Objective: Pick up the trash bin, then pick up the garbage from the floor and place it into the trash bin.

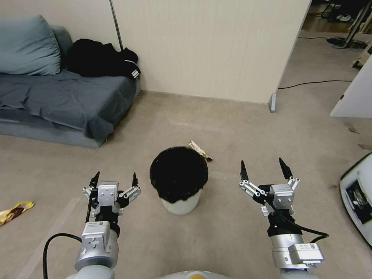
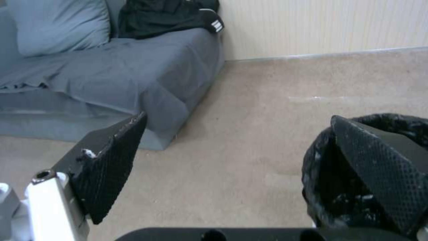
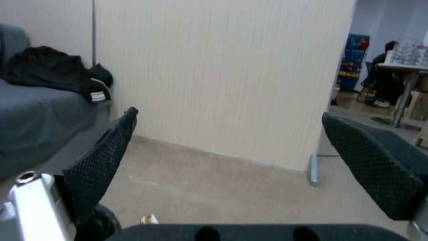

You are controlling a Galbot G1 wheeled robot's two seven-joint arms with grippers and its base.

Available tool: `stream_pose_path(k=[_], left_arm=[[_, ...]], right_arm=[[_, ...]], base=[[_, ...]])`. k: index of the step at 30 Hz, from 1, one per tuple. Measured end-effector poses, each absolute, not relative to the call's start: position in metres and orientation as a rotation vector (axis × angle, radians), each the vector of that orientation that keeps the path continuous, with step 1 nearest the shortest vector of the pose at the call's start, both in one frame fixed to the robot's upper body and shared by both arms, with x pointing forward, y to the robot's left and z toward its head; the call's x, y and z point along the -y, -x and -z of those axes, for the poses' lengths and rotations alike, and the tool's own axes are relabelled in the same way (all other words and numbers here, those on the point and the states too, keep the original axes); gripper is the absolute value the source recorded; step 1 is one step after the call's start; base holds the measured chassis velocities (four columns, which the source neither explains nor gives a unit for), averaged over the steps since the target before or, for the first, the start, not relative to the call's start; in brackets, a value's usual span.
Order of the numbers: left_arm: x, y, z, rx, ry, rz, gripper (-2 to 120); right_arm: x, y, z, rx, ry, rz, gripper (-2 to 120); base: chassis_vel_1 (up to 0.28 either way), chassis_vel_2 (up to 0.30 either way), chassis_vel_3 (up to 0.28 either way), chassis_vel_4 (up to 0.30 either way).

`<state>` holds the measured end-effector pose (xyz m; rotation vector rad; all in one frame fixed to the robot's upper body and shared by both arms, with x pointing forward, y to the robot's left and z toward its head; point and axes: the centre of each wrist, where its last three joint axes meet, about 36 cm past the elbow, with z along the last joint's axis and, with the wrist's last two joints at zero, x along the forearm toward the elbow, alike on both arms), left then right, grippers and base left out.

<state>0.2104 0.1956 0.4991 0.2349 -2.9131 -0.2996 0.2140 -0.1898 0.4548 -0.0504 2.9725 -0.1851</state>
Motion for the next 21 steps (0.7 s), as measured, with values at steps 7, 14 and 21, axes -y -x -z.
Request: stream_pose_path(k=[7,14,21], left_arm=[[-0.1953,-0.21,-0.4989,2.907,-0.235,0.299,100],[-0.1952,-0.2105,-0.4992,2.89,-0.226,0.274,100],[-0.1927,-0.2124,-0.5003,2.788,-0.135,0.164,100]], right_arm=[[0.1901,-0.2147,-0.4532,-2.952,0.07,0.184,100],[0.1903,-0.2153,-0.4499,-2.941,0.078,0.194,100],[0.1905,-0.216,-0.448,-2.938,0.076,0.244,100]], base=[[-0.025,0.022,0.025,-0.032],[0.0,0.0,0.0,0.0],[0.0,0.0,0.0,0.0]])
